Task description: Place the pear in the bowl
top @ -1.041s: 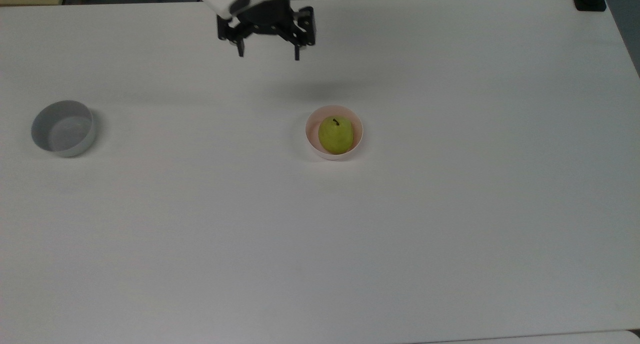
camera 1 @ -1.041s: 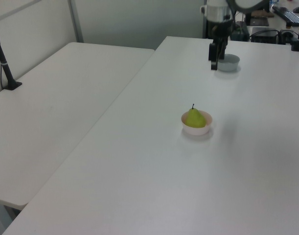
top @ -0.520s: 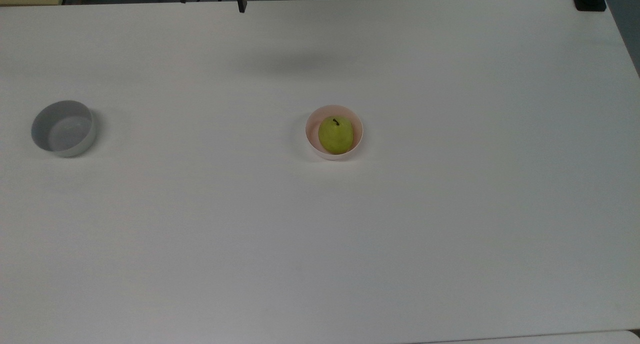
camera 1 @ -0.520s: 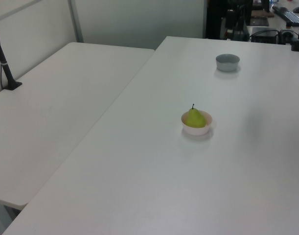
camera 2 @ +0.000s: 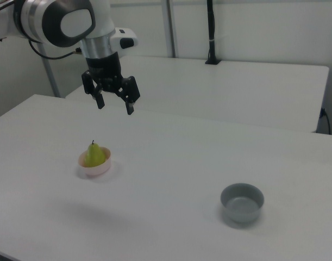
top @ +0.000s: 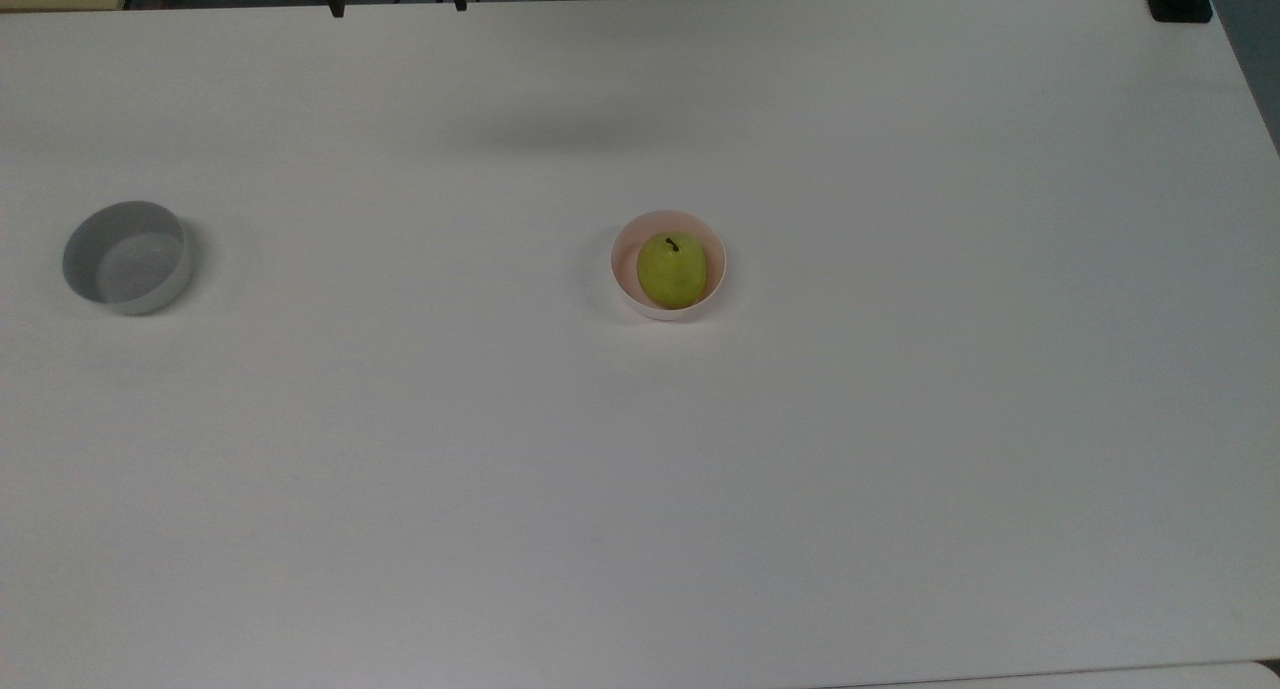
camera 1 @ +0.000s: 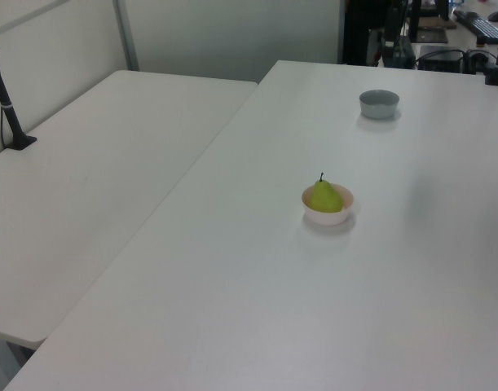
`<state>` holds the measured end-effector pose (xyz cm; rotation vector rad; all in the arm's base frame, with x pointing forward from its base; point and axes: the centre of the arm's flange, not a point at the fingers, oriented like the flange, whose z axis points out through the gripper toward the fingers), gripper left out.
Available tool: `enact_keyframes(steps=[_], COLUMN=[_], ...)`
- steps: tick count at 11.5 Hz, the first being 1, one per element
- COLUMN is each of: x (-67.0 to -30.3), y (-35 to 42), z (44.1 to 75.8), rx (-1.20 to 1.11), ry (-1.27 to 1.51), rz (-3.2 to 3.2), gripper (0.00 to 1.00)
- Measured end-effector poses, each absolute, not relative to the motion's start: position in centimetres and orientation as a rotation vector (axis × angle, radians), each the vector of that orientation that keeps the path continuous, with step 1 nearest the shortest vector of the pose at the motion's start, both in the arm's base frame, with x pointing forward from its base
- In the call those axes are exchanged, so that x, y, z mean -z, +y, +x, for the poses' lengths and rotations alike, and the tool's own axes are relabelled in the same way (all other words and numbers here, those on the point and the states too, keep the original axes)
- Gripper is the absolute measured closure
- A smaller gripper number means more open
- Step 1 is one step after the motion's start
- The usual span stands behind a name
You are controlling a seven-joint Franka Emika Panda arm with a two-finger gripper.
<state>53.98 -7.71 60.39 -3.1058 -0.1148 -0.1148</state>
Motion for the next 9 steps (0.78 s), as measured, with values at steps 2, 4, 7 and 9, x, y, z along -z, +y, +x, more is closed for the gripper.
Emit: enact_keyframes(steps=[2,4,7,9], x=[-60.1,-59.6,-59.6,-59.7], y=[-7.7,-7.4,-7.4,-7.3], z=[54.7,55.3,55.5,55.5], rx=[0.115,0.104,0.105,0.108], ry=[-0.121,-0.129,-0.131,-0.132], rz=[-3.103,-3.103,-3.104,-3.104], gripper=[0.0,0.0,0.0,0.0])
